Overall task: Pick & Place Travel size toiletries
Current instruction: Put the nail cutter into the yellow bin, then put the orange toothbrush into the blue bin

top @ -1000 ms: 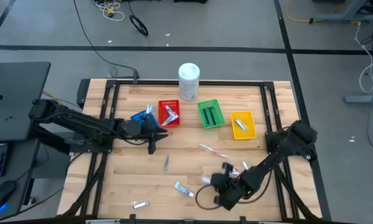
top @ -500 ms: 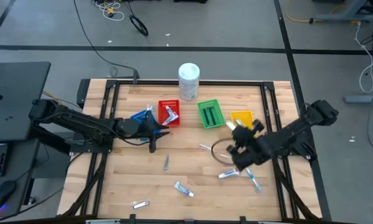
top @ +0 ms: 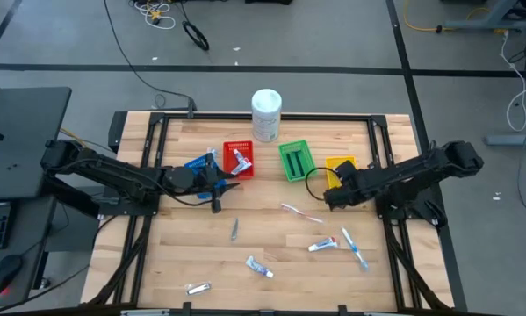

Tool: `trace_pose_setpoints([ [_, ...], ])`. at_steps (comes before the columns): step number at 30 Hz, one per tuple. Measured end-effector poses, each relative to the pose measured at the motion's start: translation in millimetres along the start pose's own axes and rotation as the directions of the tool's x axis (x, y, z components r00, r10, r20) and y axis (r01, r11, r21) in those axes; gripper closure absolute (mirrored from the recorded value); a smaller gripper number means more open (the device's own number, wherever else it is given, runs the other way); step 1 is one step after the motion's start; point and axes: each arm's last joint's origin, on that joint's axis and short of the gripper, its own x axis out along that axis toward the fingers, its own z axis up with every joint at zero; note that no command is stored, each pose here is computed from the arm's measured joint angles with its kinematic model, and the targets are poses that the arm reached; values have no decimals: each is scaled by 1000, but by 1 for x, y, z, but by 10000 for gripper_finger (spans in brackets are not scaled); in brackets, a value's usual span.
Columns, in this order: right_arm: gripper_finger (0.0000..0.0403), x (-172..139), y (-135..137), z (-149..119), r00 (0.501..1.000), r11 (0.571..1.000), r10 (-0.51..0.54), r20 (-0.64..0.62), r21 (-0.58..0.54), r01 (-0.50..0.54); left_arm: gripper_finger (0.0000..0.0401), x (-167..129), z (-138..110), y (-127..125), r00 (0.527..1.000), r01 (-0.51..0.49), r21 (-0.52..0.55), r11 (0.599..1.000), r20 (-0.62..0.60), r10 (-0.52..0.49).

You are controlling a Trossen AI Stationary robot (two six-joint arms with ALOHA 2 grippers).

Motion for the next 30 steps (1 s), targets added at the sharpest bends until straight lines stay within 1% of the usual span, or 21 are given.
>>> trace_pose_setpoints([
  [4, 343, 22, 4, 0, 996, 997, 70, -61, -11, -71, 291, 0, 0, 0, 1000, -3, 21, 1000, 1, 3],
  [8, 343, 40, 4, 0, 985, 993, 117, -127, -16, -120, 291, 0, 0, 0, 1000, -3, 27, 1000, 2, 3],
  [12, 340, 52, 4, 2, 983, 990, 133, -127, -24, -137, 291, 0, 1, 0, 1000, -3, 25, 1000, 10, 3],
  [16, 315, 56, 5, 6, 970, 978, 188, -157, -58, -199, 291, 1, 2, 3, 1000, -15, 20, 1000, 19, 14],
  [20, 292, 57, 6, 10, 968, 972, 210, -140, -81, -223, 291, 2, 2, 8, 999, -38, 6, 999, 16, 37],
  [24, 286, 59, 5, 12, 966, 972, 211, -149, -73, -224, 291, 4, 1, 13, 998, -59, -24, 998, 13, 60],
  [27, 284, 57, 5, 15, 950, 961, 247, -189, -75, -264, 291, 5, 1, 15, 997, -71, -31, 997, 11, 71],
  [30, 284, 47, 7, 22, 938, 948, 284, -199, -89, -306, 291, 5, 1, 18, 997, -81, -49, 996, 10, 82],
])
